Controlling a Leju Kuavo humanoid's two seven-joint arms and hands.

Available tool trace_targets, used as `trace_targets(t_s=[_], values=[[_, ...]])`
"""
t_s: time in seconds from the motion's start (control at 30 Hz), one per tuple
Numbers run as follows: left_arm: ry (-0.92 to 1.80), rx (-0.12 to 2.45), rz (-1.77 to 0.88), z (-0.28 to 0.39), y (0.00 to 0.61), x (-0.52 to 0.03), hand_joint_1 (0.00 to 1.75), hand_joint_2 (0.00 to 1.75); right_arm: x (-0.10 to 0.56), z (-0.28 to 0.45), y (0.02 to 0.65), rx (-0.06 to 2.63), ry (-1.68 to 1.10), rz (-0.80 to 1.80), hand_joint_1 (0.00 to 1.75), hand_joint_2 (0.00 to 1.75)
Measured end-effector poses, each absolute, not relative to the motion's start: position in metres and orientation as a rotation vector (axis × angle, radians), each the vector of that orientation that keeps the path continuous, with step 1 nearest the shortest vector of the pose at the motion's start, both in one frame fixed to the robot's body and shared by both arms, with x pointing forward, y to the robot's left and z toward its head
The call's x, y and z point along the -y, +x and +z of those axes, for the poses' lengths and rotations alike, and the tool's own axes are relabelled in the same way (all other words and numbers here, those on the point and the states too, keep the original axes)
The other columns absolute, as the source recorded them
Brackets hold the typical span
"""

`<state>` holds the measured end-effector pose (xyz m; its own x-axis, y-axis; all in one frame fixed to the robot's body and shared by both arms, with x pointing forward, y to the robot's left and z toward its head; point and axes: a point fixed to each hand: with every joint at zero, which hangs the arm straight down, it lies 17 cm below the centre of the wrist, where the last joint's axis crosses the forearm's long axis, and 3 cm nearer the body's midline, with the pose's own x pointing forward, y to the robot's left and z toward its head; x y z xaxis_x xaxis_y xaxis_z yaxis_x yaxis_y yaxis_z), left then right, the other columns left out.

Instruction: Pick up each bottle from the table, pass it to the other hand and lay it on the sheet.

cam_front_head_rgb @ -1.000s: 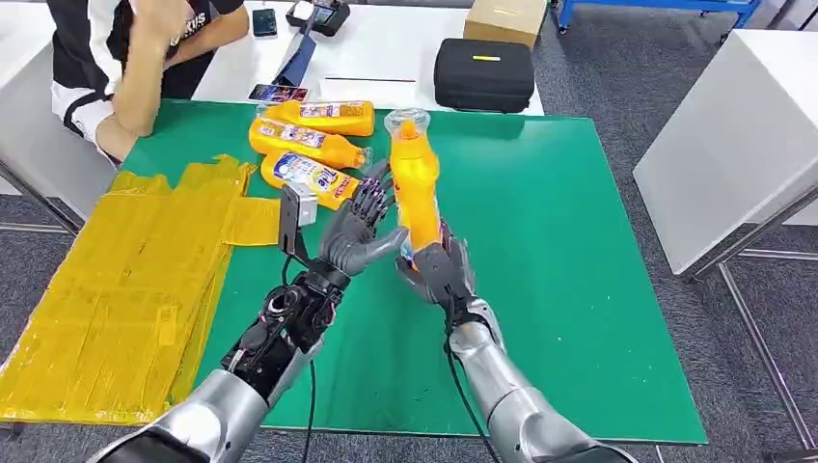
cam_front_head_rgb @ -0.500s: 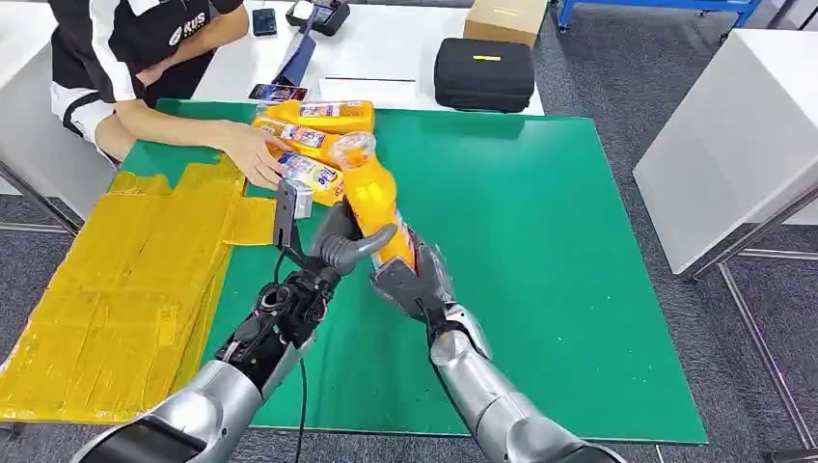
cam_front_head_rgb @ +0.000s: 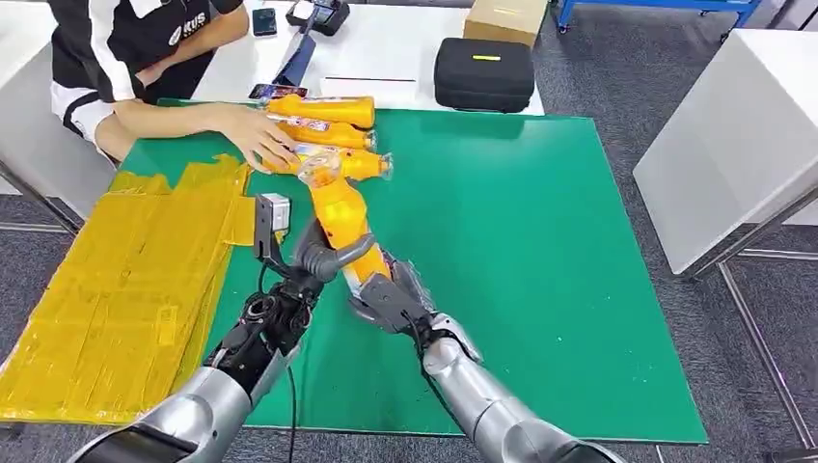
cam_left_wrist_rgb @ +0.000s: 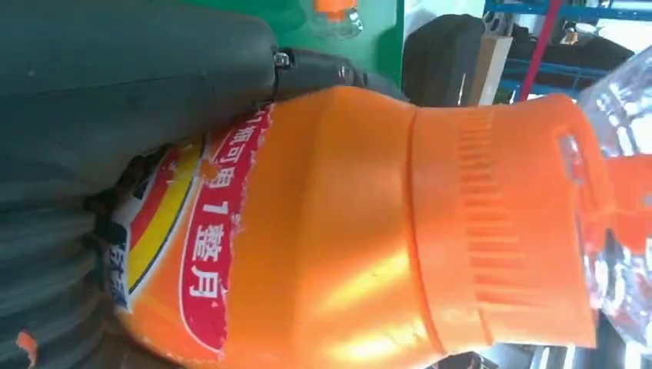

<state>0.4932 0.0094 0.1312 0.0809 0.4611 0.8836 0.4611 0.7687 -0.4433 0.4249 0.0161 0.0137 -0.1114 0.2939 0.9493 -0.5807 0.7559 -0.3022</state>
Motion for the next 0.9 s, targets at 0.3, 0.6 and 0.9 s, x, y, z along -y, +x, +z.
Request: trace_targets(t_s=[0.3, 0.6, 0.9], values=[[-0.749, 1.556, 0.017, 0.127, 0.493, -0.015, 1.75, 1.75, -0.018, 0.011, 0.423, 1.492, 0.265, 0.759, 1.75, 1.75], [-0.637, 1.612, -0.040, 0.125, 0.496, -0.019, 1.75, 1.75, -0.017, 0.014, 0.424, 1.511, 0.265, 0.735, 0.86, 1.75], [-0.532, 1.659, -0.092, 0.127, 0.502, -0.023, 1.75, 1.75, -0.016, 0.020, 0.424, 1.549, 0.279, 0.715, 0.00, 1.75]])
